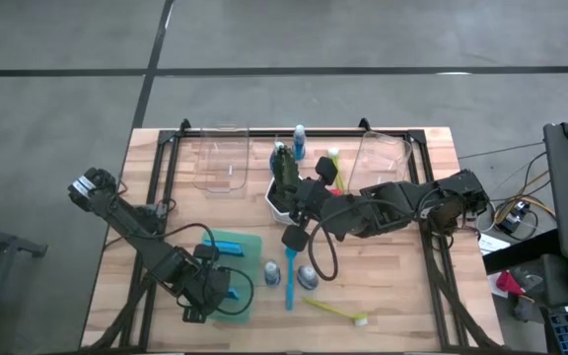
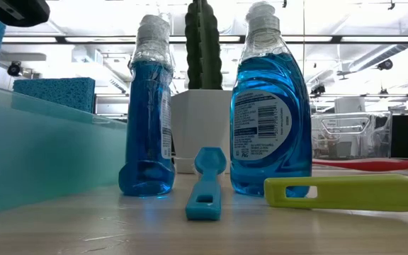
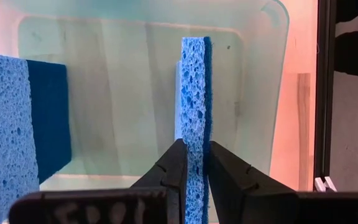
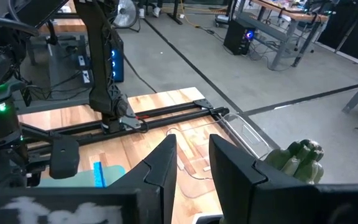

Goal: Pick & Place Kitchen Sink Supplies
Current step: Put the blue sponge wipe into the green bin

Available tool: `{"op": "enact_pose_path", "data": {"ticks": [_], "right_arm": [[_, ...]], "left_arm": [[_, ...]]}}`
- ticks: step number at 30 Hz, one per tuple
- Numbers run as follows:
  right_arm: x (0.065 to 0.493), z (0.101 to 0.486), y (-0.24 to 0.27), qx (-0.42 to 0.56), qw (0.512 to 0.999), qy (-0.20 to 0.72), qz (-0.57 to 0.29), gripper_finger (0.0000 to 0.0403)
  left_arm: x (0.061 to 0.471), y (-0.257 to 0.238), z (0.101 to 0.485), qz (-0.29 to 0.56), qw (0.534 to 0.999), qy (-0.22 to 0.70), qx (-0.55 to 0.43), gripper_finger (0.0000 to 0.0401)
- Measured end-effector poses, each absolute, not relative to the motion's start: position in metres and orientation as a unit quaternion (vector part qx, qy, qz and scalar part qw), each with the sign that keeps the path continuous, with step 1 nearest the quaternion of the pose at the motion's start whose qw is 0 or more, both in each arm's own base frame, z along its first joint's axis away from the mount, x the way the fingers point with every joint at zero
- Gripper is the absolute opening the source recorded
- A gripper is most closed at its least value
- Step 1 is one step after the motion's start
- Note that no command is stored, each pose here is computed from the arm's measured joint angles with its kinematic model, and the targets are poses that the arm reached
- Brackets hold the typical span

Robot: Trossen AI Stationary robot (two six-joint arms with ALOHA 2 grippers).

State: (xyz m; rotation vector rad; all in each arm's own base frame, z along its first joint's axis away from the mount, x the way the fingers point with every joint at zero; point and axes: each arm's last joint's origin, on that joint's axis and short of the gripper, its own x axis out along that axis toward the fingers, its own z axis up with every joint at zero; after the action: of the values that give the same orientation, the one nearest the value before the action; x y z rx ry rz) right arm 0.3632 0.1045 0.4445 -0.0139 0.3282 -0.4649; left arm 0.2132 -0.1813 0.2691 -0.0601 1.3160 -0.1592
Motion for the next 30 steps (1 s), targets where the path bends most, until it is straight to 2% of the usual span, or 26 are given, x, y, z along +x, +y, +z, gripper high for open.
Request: {"op": "enact_pose_path", "data": {"ticks": [4,17,30], "right_arm": [[0.3632,0.4445,0.1045,-0.007,0.960,0.162,-0.229,0.0093],[0.3632,0.4445,0.1044,-0.009,0.960,0.162,-0.229,0.0096],[0.3632,0.4445,0.1044,-0.011,0.960,0.163,-0.229,0.0101]], "left_arm": [[0.2128,-0.1813,0.2684,-0.074,0.787,0.612,-0.027,0.0058],[0.2136,-0.1825,0.2679,-0.071,0.790,0.607,-0.038,0.0121],[0.2139,-0.1828,0.2680,-0.066,0.790,0.607,-0.046,0.0134]]}}
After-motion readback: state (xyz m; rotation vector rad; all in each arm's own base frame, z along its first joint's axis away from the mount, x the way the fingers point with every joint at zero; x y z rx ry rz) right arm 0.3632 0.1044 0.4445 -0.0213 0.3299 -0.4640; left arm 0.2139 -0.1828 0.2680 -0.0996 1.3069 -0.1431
